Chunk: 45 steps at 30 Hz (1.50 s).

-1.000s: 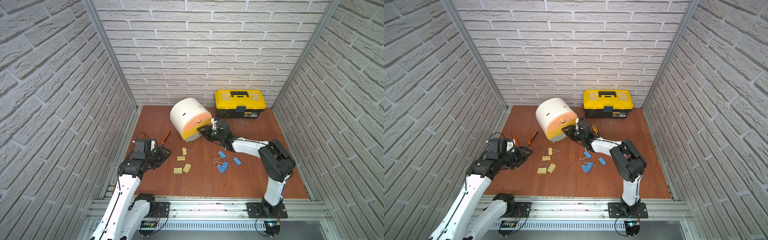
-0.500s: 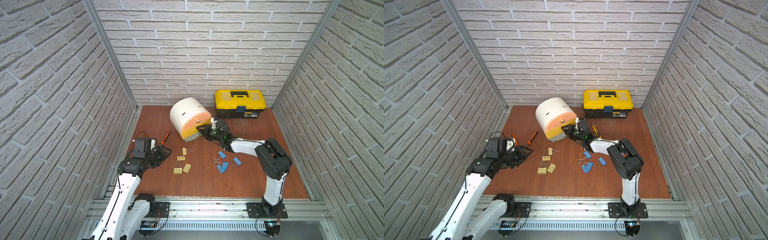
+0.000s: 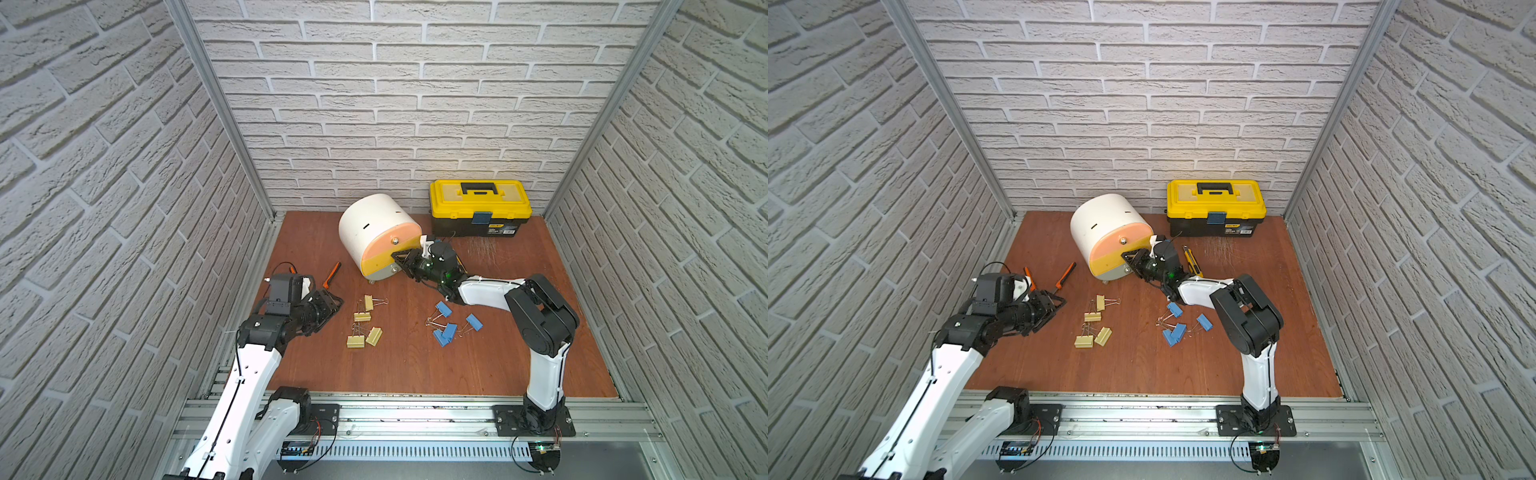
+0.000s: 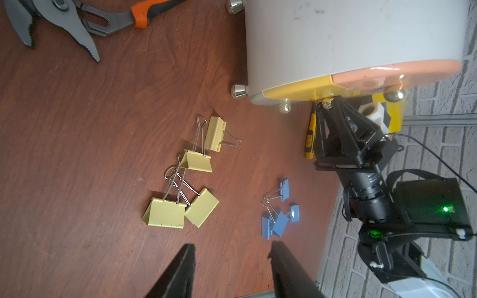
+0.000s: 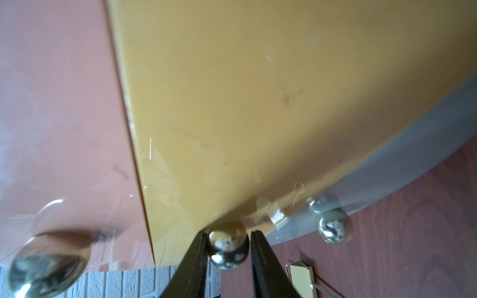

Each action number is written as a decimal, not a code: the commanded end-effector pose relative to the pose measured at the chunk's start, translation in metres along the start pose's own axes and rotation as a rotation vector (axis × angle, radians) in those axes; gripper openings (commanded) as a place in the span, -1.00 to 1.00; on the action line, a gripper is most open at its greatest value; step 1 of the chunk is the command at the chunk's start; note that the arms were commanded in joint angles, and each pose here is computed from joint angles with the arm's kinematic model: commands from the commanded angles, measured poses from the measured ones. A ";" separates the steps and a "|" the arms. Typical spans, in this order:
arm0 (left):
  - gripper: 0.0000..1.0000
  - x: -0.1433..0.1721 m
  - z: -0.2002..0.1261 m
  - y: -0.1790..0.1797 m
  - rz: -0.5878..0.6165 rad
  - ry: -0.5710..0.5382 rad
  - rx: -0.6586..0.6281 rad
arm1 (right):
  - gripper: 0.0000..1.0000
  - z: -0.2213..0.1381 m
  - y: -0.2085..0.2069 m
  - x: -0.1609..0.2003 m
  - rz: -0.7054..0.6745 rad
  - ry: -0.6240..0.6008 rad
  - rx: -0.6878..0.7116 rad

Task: Put the binder clips in the drawer according to color
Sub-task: Open the drawer in the storage box.

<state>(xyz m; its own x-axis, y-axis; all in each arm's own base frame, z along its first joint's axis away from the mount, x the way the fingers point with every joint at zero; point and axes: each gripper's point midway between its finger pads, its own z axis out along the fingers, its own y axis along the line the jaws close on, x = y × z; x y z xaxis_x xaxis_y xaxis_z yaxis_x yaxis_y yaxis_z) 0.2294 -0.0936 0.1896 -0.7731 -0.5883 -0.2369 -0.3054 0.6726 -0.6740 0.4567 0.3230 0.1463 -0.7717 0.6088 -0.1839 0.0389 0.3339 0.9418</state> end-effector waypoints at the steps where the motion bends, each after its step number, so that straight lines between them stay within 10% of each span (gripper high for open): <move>1: 0.05 -0.007 -0.009 -0.008 0.016 -0.028 0.015 | -0.43 0.002 0.017 -0.012 -0.006 -0.040 -0.052; 33: 0.04 -0.009 -0.032 -0.023 0.024 -0.101 0.064 | -0.55 -0.094 -0.007 0.037 -0.049 0.011 0.030; 45: 0.04 -0.004 -0.033 -0.021 0.021 -0.099 0.059 | -0.29 -0.089 -0.019 0.046 -0.043 0.047 0.055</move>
<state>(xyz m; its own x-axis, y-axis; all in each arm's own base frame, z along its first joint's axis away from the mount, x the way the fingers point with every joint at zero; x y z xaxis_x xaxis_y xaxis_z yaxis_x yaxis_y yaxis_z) 0.2210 -0.0914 0.2217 -0.7287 -0.6140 -0.3032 -0.2614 0.6587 -0.7056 0.3691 0.2770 0.1463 -0.7917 0.5778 -0.1987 0.0581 0.3949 0.9169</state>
